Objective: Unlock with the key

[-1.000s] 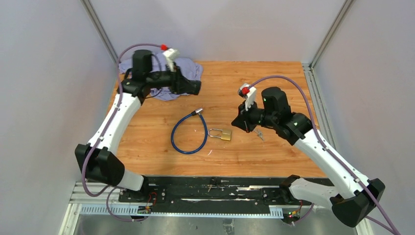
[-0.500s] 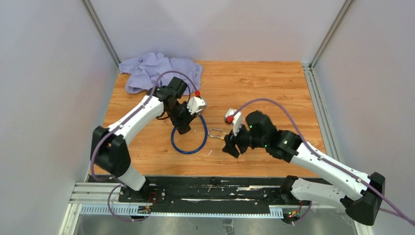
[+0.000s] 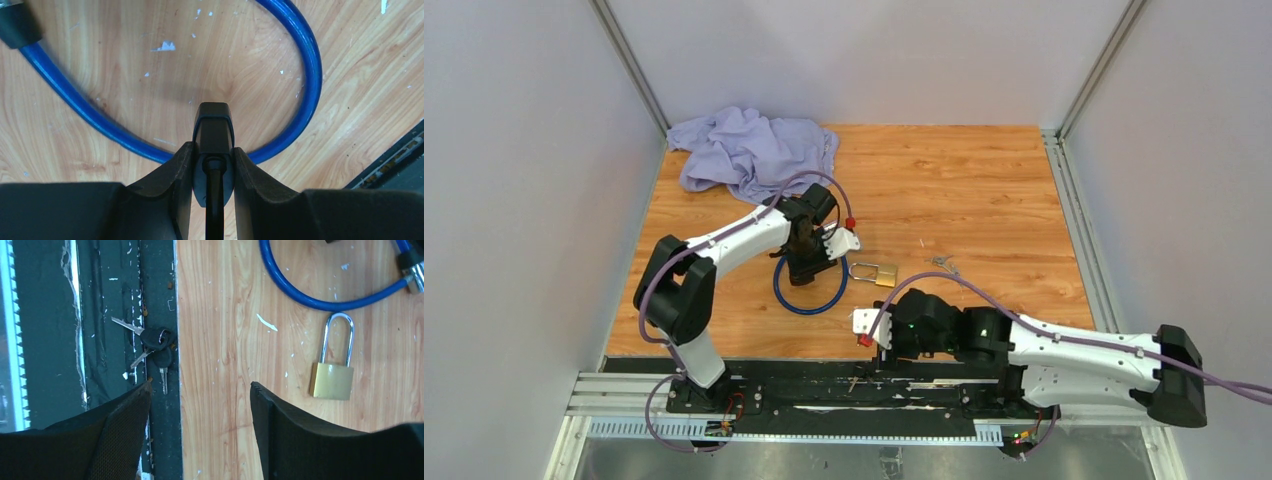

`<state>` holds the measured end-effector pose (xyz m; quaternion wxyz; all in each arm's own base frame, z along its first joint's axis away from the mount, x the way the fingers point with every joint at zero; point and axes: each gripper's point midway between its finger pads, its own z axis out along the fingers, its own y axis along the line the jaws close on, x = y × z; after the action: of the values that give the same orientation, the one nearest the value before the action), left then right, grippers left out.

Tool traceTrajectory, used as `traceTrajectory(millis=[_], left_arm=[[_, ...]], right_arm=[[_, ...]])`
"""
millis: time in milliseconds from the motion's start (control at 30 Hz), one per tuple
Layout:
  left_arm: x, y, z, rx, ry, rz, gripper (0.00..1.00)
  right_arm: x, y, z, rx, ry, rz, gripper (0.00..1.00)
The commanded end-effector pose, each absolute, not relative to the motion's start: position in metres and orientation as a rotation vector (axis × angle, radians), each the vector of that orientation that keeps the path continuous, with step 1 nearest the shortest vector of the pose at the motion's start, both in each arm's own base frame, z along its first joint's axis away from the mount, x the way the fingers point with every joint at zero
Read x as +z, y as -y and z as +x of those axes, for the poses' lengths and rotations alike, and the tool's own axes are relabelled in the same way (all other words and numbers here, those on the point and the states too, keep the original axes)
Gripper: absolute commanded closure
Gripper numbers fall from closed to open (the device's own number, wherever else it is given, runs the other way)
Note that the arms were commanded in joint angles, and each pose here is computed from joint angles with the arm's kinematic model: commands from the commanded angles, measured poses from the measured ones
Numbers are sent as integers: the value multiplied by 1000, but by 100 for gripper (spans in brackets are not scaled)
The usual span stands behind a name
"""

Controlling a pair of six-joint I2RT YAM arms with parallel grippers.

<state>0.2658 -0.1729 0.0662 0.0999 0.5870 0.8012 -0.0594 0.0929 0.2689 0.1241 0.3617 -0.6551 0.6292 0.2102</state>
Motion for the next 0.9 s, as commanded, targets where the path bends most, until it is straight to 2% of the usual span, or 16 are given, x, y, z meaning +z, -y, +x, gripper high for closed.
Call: traceTrajectory(millis=[0, 200, 367, 400, 667, 800, 867], left_arm=[[55, 178, 278, -91, -2308, 1764, 90], [45, 177, 277, -91, -2307, 1798, 63], [51, 183, 274, -142, -2289, 1787, 16], [54, 184, 274, -153, -2279, 1780, 9], [99, 200, 269, -267, -2181, 1727, 1], [130, 212, 264, -351, -2114, 1688, 2], [144, 216, 262, -385, -2089, 1667, 2]], right_arm=[[111, -281, 98, 382, -1468, -1836, 30], [79, -286, 104, 215, -1423, -1981, 30], [68, -297, 109, 129, -1349, -2061, 31], [67, -299, 109, 123, -1330, -2075, 32], [53, -307, 82, 120, -1185, -2217, 34], [46, -301, 67, 112, -1135, -2264, 35], [44, -303, 64, 105, -1115, -2268, 38]])
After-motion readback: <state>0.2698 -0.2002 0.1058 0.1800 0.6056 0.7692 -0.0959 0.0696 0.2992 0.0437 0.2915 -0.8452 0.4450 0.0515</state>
